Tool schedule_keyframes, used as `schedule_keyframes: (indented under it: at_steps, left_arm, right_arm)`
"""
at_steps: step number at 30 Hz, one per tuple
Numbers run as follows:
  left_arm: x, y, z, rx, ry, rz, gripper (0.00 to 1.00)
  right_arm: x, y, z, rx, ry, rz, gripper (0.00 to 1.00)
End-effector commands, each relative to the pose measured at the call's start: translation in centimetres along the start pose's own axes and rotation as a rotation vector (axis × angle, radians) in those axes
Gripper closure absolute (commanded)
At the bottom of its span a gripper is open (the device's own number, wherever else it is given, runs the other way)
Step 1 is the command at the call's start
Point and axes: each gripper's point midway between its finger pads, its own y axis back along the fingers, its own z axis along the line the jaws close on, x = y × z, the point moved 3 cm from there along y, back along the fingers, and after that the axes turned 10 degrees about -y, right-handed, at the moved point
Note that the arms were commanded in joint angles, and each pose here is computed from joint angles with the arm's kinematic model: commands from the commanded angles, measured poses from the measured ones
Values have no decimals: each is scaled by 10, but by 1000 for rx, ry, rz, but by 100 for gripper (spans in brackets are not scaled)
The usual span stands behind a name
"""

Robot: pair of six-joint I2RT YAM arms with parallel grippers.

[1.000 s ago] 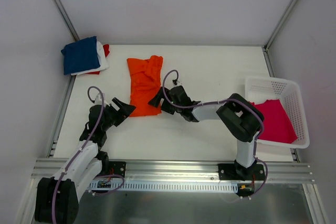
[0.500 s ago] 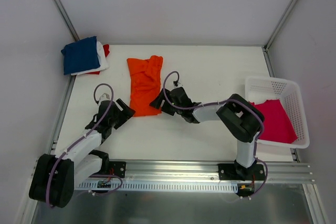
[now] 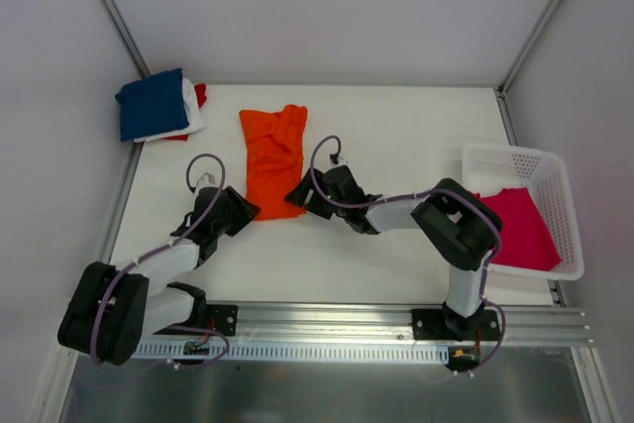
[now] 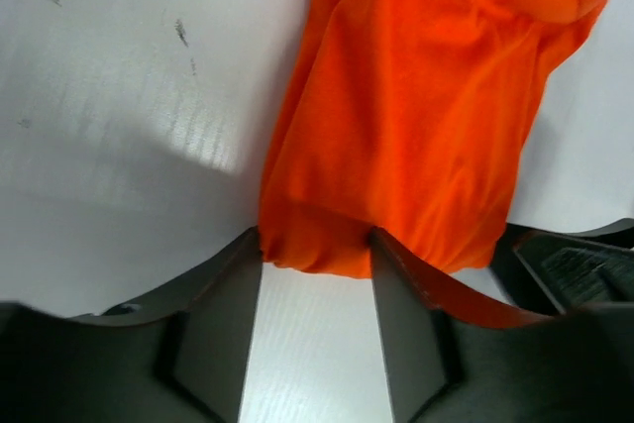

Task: Fold and stack the t-shirts
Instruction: Fold the tshirt

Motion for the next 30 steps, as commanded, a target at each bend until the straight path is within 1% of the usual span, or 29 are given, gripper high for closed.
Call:
schedule_keyframes:
  at_steps: [1, 2, 3, 4, 5, 7, 8, 9, 10, 15, 17, 18, 19, 23, 25, 28, 30]
  left_arm:
    - [5, 3, 2, -11, -10, 6, 55]
    - [5, 3, 2, -13, -11, 5, 59]
    - [5, 4, 3, -14, -11, 4, 65]
    - [6, 4, 3, -18, -10, 7, 68]
    - [7, 4, 3, -16, -12, 7, 70]
    - [6, 4, 2, -17, -13, 5, 75]
    - [7, 4, 2, -17, -13, 7, 76]
    - [6, 4, 1, -16, -16, 4, 77]
    - [6, 4, 1, -16, -16, 4, 77]
    - [7, 5, 0, -12, -18, 3, 78]
    - [5, 6, -1, -9, -18, -2, 82]
    - [6, 7, -1, -10, -22, 1, 88]
    - [5, 7, -1, -8, -22, -1, 100]
    - [3, 11, -6, 3, -27, 4, 100]
    - [6, 15, -7, 4, -28, 26, 100]
    - [8, 24, -14, 38, -25, 27, 100]
    - [6, 34, -22, 79, -30, 5, 100]
  right_arm:
    - [-9, 4, -4, 21, -3, -47, 26]
    - [-8, 2, -5, 24, -4, -42, 29]
    - [-7, 2, -5, 24, -6, -41, 36]
    - [-7, 1, -5, 23, -7, -40, 40]
    - [-7, 0, -5, 22, -9, -40, 54]
    - [-7, 0, -5, 21, -14, -38, 70]
    - [-7, -1, -5, 21, -15, -38, 81]
    - [-6, -1, -6, 24, -17, -37, 95]
    - [-7, -1, -6, 24, -17, -37, 99]
    - [-5, -2, -8, 28, -20, -31, 99]
    - [-4, -2, -8, 29, -21, -28, 100]
    - [-4, -2, -9, 30, -23, -26, 99]
    - [-4, -2, -9, 31, -21, -25, 99]
    - [-3, 0, -10, 32, -24, -24, 99]
    - [1, 2, -9, 30, -17, -18, 99]
    - [9, 12, -10, 37, -1, -9, 99]
    - [14, 21, -9, 40, 10, -9, 100]
